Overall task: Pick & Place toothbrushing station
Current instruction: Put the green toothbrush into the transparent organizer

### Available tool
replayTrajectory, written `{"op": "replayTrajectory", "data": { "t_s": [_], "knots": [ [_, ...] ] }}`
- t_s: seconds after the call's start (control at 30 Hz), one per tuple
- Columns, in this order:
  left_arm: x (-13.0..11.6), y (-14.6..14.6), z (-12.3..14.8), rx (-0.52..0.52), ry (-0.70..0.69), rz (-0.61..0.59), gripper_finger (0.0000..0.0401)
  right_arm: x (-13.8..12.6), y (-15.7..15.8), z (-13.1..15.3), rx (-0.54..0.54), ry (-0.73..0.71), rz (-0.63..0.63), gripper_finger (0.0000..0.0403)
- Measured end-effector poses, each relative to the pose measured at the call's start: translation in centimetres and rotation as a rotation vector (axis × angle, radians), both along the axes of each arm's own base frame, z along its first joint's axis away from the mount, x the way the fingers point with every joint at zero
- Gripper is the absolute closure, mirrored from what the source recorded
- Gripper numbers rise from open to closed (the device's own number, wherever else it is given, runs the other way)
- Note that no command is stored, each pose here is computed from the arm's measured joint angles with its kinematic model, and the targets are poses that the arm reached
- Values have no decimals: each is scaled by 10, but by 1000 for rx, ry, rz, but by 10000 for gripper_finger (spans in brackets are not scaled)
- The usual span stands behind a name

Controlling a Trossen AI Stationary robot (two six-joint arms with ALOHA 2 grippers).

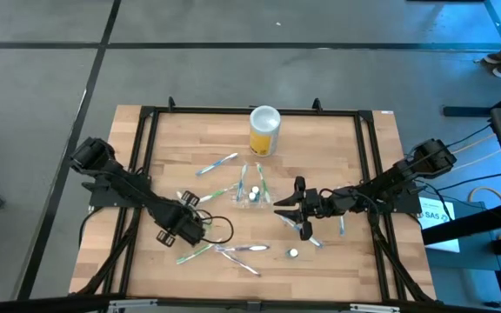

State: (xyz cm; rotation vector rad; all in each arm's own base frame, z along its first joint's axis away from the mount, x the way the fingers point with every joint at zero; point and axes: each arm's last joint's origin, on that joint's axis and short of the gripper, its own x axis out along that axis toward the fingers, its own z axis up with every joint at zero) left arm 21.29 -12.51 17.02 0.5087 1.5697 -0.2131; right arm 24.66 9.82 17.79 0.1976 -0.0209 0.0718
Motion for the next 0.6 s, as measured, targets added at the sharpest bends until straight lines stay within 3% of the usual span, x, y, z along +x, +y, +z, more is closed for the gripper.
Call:
{"op": "replayTrajectory", "data": {
  "t_s": [0.1,0.23,0.6],
  "knots": [
    [4,-5,15,62,-47,11,379,0,0,0,0,0,0,300],
    [5,-15,36,73,-237,18,379,0,0,0,-6,-1,0,308],
    [-13,-33,119,-76,-1109,-6,379,1,2,2,-18,-9,33,296]
  ]
}}
